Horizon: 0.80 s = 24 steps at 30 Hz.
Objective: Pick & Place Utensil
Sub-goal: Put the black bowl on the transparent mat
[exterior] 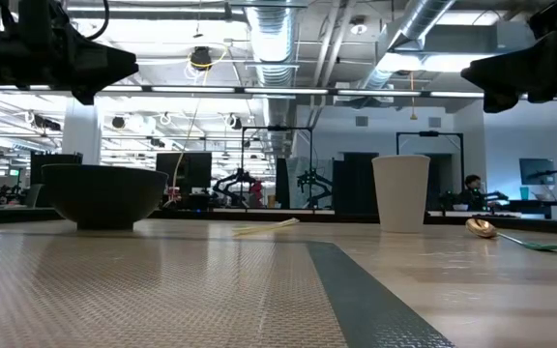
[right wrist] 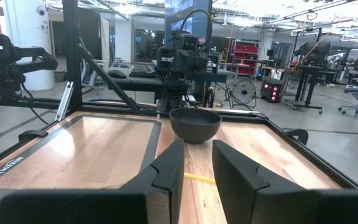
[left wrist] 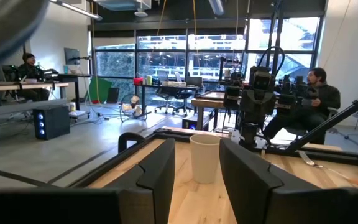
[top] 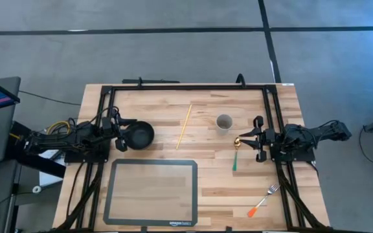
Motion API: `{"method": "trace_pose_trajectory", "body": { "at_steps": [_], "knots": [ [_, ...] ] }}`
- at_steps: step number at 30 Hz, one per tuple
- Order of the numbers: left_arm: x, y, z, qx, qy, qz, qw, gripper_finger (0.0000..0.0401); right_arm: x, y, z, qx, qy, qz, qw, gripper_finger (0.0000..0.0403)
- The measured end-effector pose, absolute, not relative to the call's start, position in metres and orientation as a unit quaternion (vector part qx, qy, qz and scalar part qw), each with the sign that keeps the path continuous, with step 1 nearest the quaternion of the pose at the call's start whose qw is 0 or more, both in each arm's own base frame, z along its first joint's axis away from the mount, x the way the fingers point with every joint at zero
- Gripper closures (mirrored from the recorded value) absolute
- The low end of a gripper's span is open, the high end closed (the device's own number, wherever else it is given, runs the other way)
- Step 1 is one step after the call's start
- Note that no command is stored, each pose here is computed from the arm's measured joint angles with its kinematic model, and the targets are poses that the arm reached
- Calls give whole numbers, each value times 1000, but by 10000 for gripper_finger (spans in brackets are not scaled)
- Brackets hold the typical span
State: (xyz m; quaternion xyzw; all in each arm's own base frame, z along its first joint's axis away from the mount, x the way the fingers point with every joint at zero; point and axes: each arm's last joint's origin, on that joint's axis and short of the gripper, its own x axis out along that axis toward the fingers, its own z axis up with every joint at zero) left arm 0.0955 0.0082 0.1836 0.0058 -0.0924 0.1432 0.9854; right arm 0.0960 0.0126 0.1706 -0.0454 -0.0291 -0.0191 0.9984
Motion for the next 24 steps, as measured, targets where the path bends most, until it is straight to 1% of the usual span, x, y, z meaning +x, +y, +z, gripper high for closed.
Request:
{"method": "trace_pose_trajectory", "body": {
  "at_steps": [5,8,11,13,16,19,22,24],
  "knots": [
    [95,8,184,-26,-97,140,985,274,96,13,171,-45,-29,-19,998,326],
    [96,8,183,-71,-99,134,983,274,96,13,170,-46,-29,-19,998,326],
    [99,8,181,-74,-79,136,985,276,96,13,171,-45,-29,-19,998,326],
    [102,8,188,-77,-63,133,986,280,96,13,171,-45,-29,-19,998,326],
    [111,7,211,-75,-40,124,989,286,96,13,170,-46,-29,-19,998,326],
    [125,7,234,-49,30,128,990,288,96,13,171,-46,-29,-19,998,326],
    [140,7,254,-40,131,132,982,288,96,13,170,-46,-29,-19,998,326],
    [149,6,259,-40,204,132,969,288,96,13,171,-46,-29,-19,998,326]
  ]
}}
